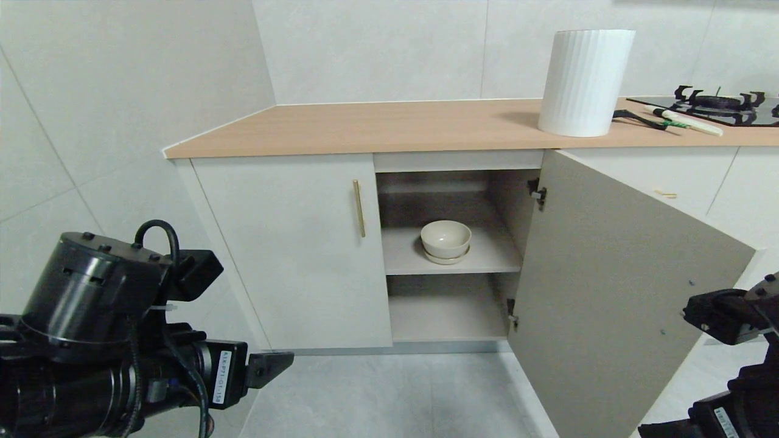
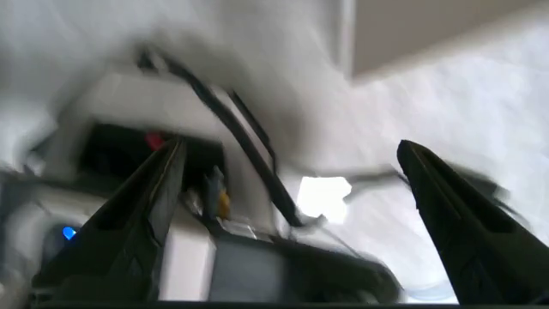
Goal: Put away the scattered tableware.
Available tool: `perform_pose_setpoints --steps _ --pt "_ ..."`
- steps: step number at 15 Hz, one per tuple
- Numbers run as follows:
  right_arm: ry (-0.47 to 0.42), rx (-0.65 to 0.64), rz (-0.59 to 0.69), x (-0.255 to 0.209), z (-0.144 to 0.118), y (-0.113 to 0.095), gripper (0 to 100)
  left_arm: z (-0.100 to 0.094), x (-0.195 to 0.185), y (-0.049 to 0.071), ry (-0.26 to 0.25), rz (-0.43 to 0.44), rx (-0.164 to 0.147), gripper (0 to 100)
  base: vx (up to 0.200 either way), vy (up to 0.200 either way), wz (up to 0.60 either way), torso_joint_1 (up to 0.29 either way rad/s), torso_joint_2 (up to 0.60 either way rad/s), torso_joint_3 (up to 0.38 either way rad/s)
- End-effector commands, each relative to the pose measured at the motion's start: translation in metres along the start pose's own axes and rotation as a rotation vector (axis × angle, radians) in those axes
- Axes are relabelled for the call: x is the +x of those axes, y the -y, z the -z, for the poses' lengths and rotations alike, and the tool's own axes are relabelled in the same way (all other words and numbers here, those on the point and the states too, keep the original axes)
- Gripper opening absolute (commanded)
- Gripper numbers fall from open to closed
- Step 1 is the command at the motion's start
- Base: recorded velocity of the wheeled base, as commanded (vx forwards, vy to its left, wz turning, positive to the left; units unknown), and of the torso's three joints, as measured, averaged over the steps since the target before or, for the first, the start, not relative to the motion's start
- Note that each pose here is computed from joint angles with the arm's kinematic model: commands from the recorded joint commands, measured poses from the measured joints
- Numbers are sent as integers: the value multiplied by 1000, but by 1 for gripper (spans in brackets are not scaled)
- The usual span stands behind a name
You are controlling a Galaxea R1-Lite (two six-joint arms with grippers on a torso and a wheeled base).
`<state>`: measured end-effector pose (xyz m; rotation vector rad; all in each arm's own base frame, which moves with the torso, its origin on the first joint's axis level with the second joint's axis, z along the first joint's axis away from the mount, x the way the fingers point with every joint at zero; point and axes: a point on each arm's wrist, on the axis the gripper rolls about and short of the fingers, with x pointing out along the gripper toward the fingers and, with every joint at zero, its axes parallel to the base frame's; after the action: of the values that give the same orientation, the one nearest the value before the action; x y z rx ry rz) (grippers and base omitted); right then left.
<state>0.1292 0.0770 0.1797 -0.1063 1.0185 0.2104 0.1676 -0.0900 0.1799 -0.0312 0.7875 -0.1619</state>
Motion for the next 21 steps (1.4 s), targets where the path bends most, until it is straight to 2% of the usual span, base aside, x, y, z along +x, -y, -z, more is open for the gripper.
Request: perform_pose_setpoints --steps 1,3,7,13,18,21 --pt "13 -10 -4 -7 3 2 100 0 0 0 2 0 -2 100 0 -200 0 7 2 2" --pt "-18 -18 9 -7 7 4 100 0 0 0 2 0 -2 100 0 -200 0 2 -2 0" --pt "-37 -31 33 -10 11 8 100 0 0 0 4 1 -2 100 0 0 0 0 0 0" --pt "-27 113 183 -5 -3 38 100 0 -1 0 5 3 -2 100 0 0 0 0 0 0" --pt "139 295 311 0 -28 79 100 0 0 0 3 2 -2 100 0 0 0 0 0 0" --pt "210 358 349 6 -38 95 100 0 0 0 3 2 -3 100 0 0 0 0 0 0"
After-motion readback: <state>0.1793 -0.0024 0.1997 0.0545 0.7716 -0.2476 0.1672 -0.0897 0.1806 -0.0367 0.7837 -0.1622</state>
